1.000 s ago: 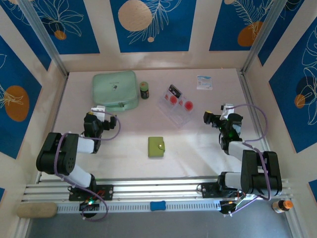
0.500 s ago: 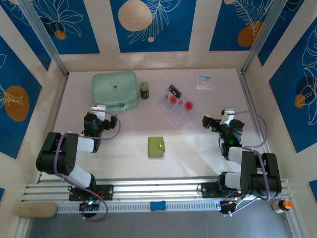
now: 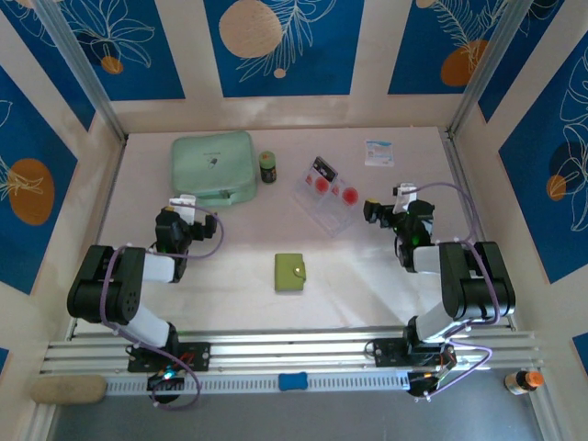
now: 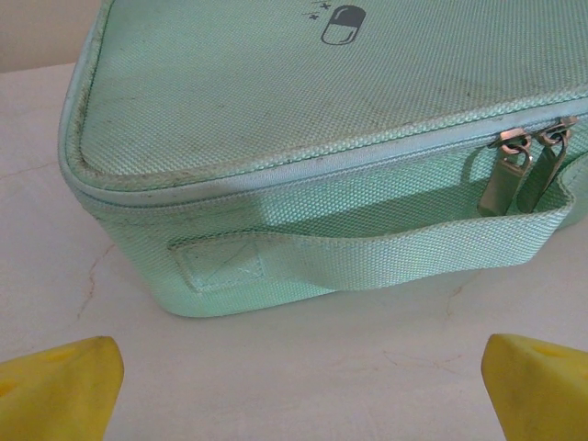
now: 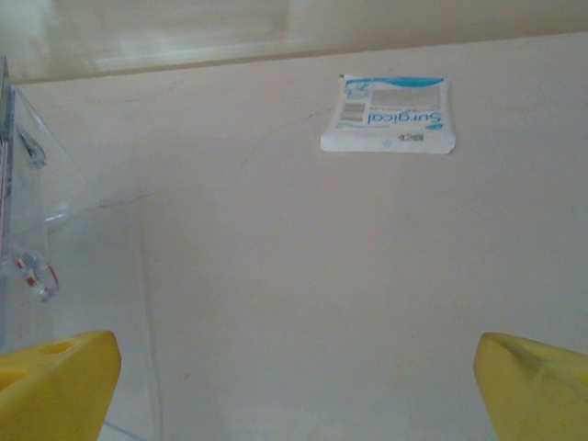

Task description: Put the credit cards into the card holder

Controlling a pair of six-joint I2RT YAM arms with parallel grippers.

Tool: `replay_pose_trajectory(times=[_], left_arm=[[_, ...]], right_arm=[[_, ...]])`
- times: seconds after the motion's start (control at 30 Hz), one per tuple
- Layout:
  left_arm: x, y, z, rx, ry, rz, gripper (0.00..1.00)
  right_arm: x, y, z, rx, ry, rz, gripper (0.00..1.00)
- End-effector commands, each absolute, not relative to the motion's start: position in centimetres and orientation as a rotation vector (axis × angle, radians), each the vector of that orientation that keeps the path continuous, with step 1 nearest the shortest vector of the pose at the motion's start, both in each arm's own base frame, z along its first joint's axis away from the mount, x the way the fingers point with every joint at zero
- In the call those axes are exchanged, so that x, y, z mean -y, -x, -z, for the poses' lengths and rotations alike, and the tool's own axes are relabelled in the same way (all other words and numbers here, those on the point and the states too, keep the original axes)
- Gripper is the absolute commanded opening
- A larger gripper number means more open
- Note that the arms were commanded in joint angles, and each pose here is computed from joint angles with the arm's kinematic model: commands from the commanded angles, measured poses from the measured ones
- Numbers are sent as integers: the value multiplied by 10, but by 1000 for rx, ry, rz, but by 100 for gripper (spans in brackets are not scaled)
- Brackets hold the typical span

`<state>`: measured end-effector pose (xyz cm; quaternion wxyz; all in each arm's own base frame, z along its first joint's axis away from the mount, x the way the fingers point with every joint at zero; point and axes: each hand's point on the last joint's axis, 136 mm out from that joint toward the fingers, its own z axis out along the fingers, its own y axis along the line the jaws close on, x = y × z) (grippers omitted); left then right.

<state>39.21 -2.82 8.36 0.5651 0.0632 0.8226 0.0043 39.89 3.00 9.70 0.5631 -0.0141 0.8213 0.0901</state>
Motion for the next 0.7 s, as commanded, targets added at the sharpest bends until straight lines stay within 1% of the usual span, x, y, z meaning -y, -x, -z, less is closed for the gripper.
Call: replay_pose_trajectory(times=[0.0, 0.67], left_arm=[[24, -396, -91, -1906, -123, -23, 100], [24, -396, -91, -1907, -124, -21, 100]], right_arm=[[-25, -397, -95, -1946, 14, -178, 99], [-25, -397, -94, -1950, 16, -190, 99]])
